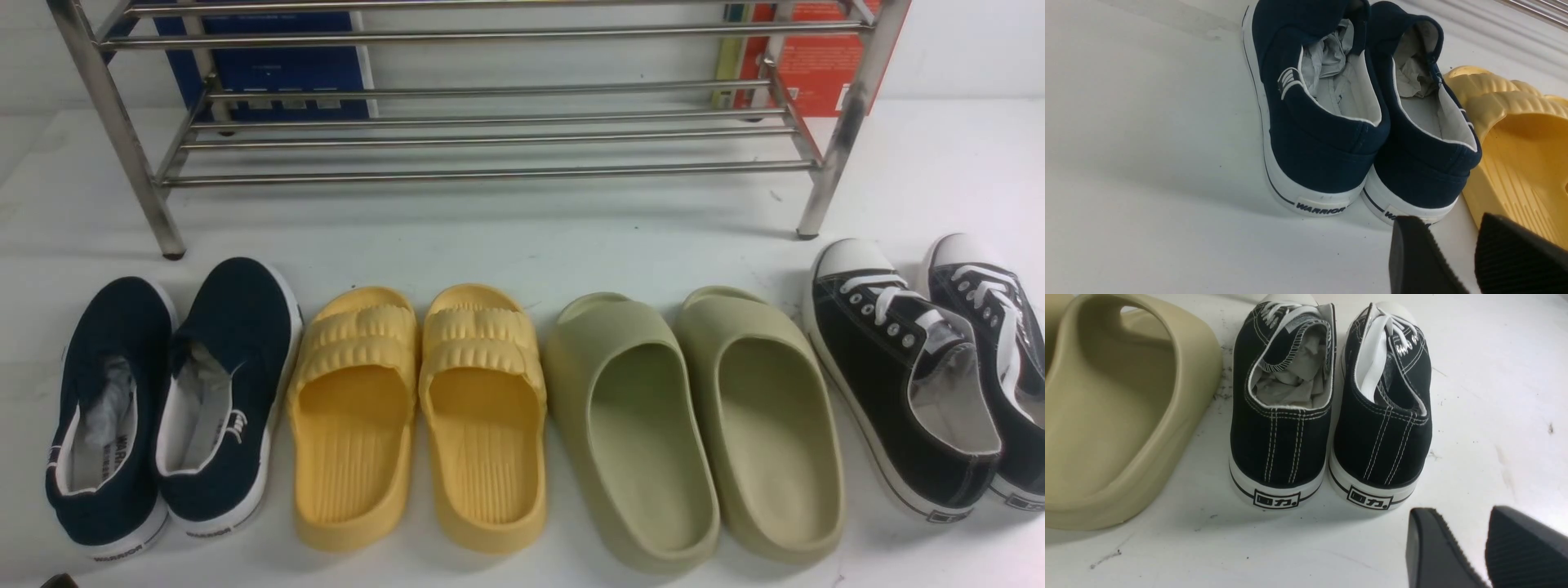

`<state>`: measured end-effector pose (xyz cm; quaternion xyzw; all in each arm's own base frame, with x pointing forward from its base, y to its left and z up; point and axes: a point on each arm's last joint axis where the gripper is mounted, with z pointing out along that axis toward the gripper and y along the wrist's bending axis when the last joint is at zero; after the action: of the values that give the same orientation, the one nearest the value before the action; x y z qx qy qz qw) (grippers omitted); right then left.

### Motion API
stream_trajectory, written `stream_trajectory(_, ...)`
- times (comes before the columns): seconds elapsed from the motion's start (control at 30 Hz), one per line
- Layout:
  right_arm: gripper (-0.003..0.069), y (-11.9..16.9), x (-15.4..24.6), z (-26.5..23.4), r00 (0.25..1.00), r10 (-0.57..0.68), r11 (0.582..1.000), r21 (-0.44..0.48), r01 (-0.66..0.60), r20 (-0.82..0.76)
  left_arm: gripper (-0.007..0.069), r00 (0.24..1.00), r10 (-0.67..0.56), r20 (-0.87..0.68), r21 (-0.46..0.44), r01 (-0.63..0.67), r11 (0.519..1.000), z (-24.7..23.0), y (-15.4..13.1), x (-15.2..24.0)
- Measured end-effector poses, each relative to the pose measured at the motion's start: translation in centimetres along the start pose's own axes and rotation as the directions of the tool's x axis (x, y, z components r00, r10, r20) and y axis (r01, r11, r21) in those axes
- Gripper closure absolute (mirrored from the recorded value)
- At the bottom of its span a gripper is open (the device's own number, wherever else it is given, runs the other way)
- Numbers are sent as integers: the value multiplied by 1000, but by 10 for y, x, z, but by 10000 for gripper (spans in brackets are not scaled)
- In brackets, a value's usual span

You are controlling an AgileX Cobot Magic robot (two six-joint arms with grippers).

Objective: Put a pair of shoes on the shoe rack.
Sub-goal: Use the right arm to grab the shoe closest to it

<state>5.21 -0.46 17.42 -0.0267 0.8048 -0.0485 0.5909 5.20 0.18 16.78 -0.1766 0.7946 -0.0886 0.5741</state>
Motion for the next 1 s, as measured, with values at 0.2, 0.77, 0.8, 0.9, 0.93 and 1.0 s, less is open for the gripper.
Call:
stream_trajectory(0.2,419,0,0,0,1000,0,1000,0,0,0,387,1000,0,0,0,0,1000,0,0,0)
stream_trajectory(0.77,419,1,-32,-6,638,725,689,-284,-667,259,387,1000,0,0,0,0,1000,0,0,0)
stream_trajectory(0.8,427,2,-34,-7,636,733,680,-284,-676,241,387,1000,0,0,0,0,1000,0,0,0)
stream_trajectory(0.9,465,5,-46,-11,712,691,718,-237,-655,126,387,1000,0,0,0,0,1000,0,0,0)
stream_trajectory(0.93,468,5,-51,-13,725,677,731,-235,-641,126,387,1000,0,0,0,0,1000,0,0,0)
stream_trajectory(1.0,510,7,-76,-15,844,535,827,-176,-534,-47,387,1000,0,0,0,0,1000,0,0,0)
